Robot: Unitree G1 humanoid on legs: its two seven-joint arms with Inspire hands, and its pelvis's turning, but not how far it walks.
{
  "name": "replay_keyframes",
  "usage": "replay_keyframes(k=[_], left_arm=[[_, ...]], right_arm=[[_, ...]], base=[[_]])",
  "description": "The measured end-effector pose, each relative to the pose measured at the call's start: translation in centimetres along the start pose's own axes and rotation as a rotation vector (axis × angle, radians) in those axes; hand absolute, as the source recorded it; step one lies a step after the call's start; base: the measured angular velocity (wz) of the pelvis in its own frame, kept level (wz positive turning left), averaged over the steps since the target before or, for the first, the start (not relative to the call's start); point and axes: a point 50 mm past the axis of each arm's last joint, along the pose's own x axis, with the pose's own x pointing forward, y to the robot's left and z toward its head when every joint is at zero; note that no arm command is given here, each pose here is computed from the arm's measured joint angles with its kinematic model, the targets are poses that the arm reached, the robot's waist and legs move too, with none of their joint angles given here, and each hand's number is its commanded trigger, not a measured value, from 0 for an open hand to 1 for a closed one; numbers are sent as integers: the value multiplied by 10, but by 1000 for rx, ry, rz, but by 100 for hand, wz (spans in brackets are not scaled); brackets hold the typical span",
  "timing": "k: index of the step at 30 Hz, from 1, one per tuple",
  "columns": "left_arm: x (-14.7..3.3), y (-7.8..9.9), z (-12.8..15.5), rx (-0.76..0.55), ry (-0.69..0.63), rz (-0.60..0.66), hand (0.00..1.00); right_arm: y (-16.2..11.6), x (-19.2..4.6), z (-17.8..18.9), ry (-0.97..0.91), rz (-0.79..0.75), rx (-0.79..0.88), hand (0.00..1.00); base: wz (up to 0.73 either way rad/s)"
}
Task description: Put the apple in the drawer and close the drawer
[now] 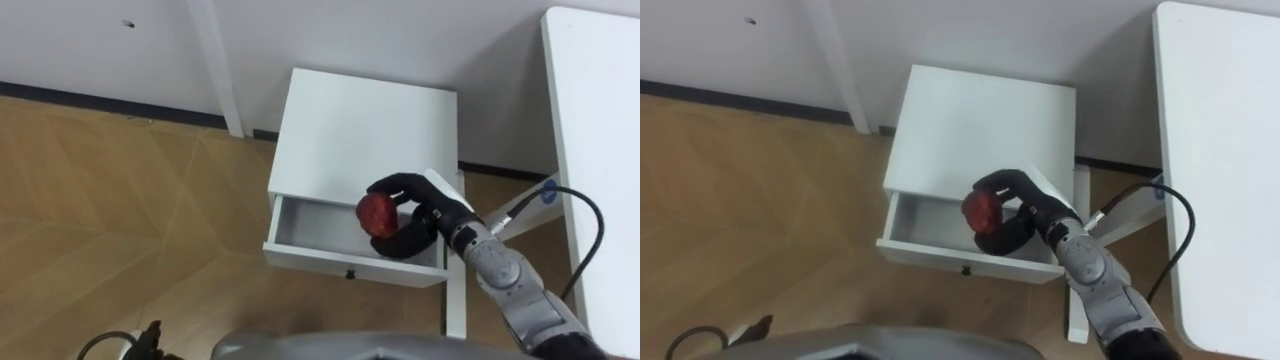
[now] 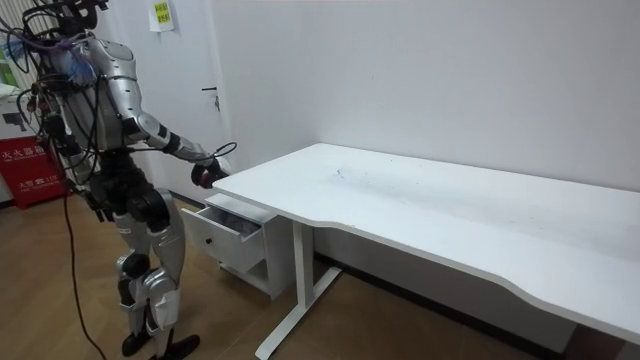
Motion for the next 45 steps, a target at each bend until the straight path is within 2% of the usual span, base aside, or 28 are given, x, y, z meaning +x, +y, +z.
replay_keyframes(k=[24, 29, 31, 34, 36, 38, 42, 45], left_arm=[[0, 2, 2, -7, -12, 22, 0], [0, 1, 2, -16, -11, 34, 0], [-1, -1, 2, -34, -8, 44, 0], [-3, -5, -8, -40, 25, 41, 0], [-4, -11, -15, -71, 63, 35, 0], [-4, -17, -16, -83, 89, 18, 0], [-2, -12, -14, -73, 86, 30, 0], [-2, -4, -21, -62, 118, 44, 0]], right_arm=[[2, 0, 0, 2, 20, -14, 0], [10, -2, -29, 119, -23, 160, 0], [13, -8, -49, 209, -66, 233, 0], [22, -30, -93, 411, -157, 386, 0], [28, -60, -130, 603, -249, 490, 0], [32, -79, -147, 718, -290, 499, 0], [52, -127, -178, 976, -340, 541, 0], [51, -126, -179, 997, -343, 561, 0]], base=[[0], [0], [0], [7], [17], [32], [31], [-18]])
